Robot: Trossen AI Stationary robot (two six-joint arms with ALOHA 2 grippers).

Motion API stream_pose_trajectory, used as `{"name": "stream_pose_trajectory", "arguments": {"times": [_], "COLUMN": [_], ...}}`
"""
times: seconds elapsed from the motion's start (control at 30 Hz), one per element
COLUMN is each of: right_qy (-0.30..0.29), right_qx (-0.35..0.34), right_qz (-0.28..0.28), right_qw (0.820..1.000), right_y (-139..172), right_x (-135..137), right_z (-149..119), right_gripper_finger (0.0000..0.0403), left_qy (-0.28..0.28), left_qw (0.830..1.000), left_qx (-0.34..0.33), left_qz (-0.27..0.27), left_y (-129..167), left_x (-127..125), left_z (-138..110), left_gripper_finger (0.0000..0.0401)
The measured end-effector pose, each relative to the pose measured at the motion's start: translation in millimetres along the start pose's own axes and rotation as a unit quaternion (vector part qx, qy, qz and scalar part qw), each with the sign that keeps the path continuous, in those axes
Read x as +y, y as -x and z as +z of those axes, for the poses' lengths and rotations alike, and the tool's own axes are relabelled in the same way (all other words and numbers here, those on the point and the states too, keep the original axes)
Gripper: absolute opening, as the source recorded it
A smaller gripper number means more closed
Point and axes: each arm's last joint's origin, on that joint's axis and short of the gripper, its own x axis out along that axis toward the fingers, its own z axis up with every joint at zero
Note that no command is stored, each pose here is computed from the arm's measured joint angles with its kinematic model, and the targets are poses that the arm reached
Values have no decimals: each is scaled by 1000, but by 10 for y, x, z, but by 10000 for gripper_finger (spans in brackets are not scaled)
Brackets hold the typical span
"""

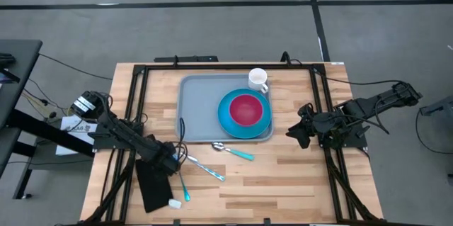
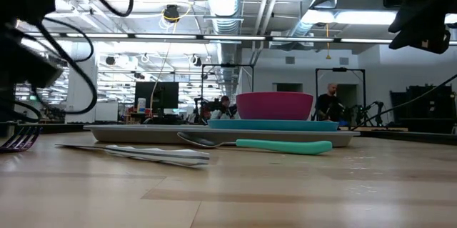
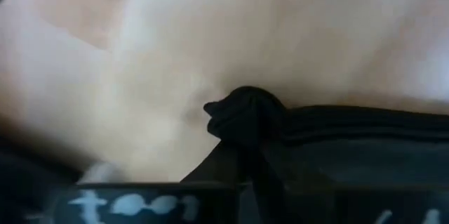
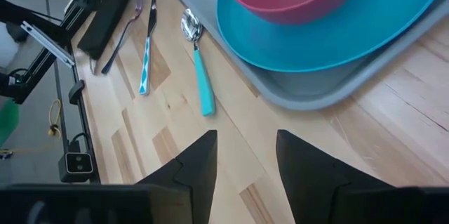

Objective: Set up tray
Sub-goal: Put the black napkin to the left of the blue plate on the gray serving tray

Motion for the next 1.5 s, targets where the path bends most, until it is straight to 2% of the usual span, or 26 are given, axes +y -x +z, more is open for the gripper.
{"name": "stream_pose_trajectory", "arguments": {"times": [0.17, 0.5, 1.27, 1.5], "right_qy": [0, 1, -1, -2], "right_qx": [1, 1, 0, -1], "right_qz": [-1, -2, -3, -4], "right_qw": [1000, 1000, 1000, 1000], "right_y": [-1, 0, 0, -1], "right_x": [-1, -3, -5, -8], "right_z": [-1, -3, -2, 2], "right_gripper_finger": [136, 137, 137, 138], "left_qy": [3, 78, 49, 29], "left_qw": [999, 991, 982, 974], "left_qx": [-36, -112, -180, -222], "left_qz": [7, -2, -13, 18], "left_y": [171, 478, 585, 778], "left_x": [37, 328, 775, 927], "left_z": [-12, -25, 575, 743], "left_gripper_finger": [2, 1, 0, 0]}}
